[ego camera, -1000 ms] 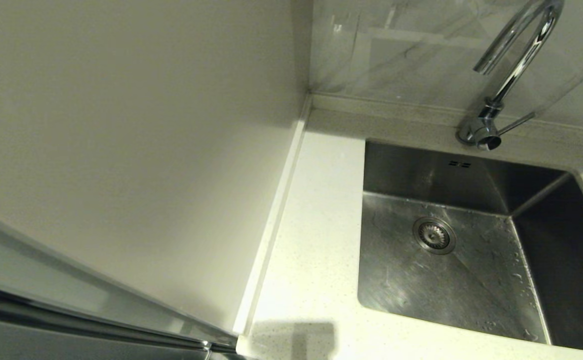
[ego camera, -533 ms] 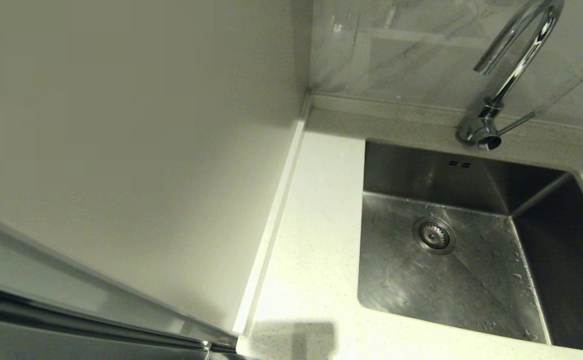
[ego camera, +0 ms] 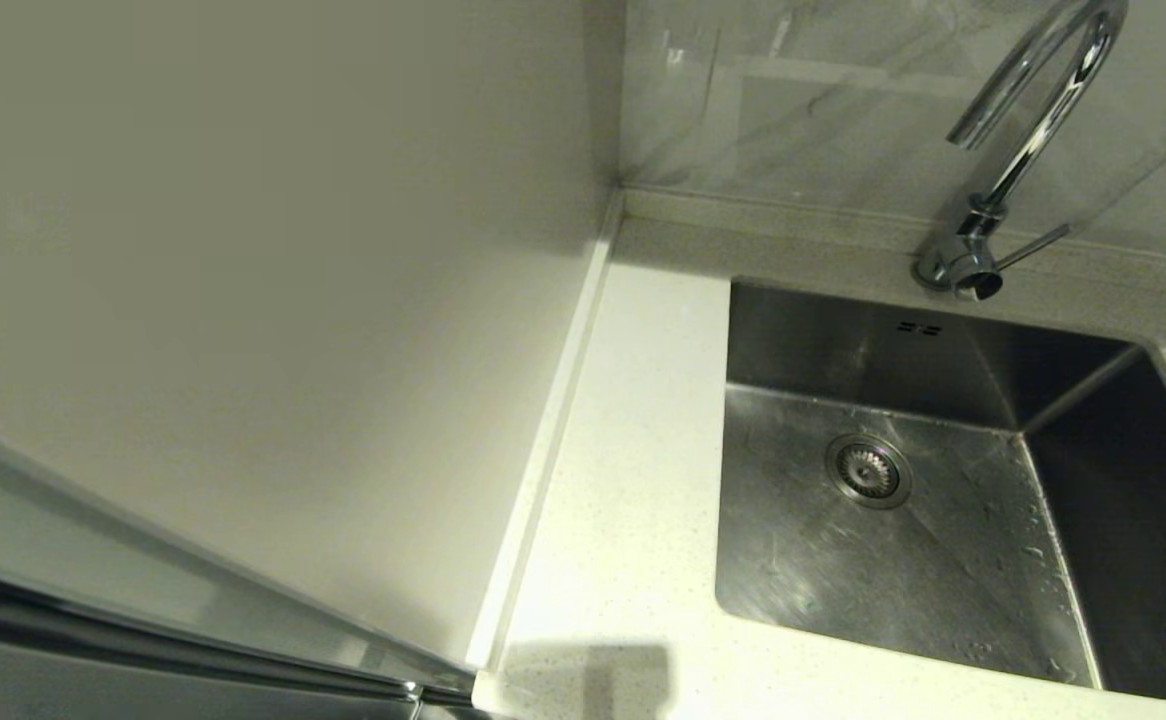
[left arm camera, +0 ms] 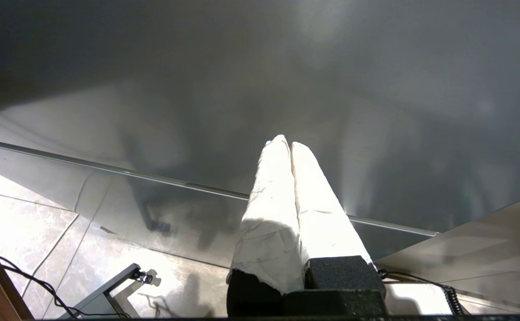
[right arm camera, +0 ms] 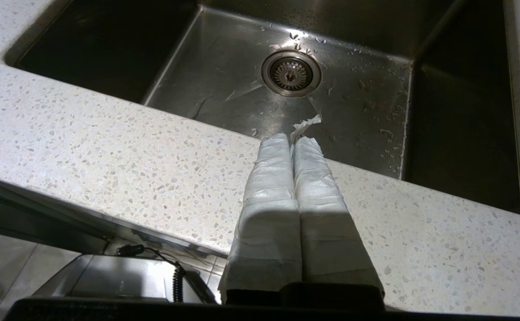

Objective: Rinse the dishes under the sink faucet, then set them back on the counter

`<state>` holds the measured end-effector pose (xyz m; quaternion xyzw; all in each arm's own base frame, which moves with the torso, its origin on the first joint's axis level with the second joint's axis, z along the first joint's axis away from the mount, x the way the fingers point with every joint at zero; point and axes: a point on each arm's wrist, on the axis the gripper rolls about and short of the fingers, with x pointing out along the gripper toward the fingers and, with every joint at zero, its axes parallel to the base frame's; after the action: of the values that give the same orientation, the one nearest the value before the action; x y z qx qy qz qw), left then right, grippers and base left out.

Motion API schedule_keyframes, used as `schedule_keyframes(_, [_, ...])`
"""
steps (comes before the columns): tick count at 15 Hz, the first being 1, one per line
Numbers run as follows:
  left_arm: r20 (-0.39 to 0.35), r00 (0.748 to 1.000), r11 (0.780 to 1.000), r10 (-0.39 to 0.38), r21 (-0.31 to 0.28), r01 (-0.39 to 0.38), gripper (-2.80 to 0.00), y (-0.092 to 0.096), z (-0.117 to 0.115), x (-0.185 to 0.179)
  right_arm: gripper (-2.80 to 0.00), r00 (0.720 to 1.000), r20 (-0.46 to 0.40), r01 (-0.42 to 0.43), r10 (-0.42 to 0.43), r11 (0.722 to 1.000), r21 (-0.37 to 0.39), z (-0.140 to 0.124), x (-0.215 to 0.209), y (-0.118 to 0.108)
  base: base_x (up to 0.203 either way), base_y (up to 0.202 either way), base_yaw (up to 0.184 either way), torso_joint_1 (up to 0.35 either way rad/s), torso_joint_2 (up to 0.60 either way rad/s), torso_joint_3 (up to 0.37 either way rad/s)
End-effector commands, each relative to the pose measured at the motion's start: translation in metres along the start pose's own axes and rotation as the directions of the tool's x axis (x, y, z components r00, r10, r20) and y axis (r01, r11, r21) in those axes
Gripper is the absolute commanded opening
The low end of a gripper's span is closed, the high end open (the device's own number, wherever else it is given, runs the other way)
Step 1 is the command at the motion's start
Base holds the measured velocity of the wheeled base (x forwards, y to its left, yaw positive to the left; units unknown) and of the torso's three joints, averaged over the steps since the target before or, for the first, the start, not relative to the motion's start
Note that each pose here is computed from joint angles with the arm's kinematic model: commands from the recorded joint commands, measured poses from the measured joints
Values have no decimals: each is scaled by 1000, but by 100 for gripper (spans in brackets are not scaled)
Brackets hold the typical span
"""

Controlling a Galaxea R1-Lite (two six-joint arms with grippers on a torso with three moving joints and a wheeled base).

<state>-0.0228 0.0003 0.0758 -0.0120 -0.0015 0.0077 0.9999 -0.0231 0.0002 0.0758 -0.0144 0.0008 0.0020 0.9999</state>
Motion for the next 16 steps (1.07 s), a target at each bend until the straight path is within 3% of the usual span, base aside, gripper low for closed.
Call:
schedule_keyframes(1, [3, 1000, 1000, -1, -1, 1, -280, 0, 0, 0, -280, 1000, -1, -1, 1, 1000, 0, 0, 0, 0, 0, 0, 0, 0, 0, 0])
schedule_keyframes(16, [3, 1000, 1000, -1, -1, 1, -280, 0, 0, 0, -280, 1000, -1, -1, 1, 1000, 0, 0, 0, 0, 0, 0, 0, 0, 0, 0])
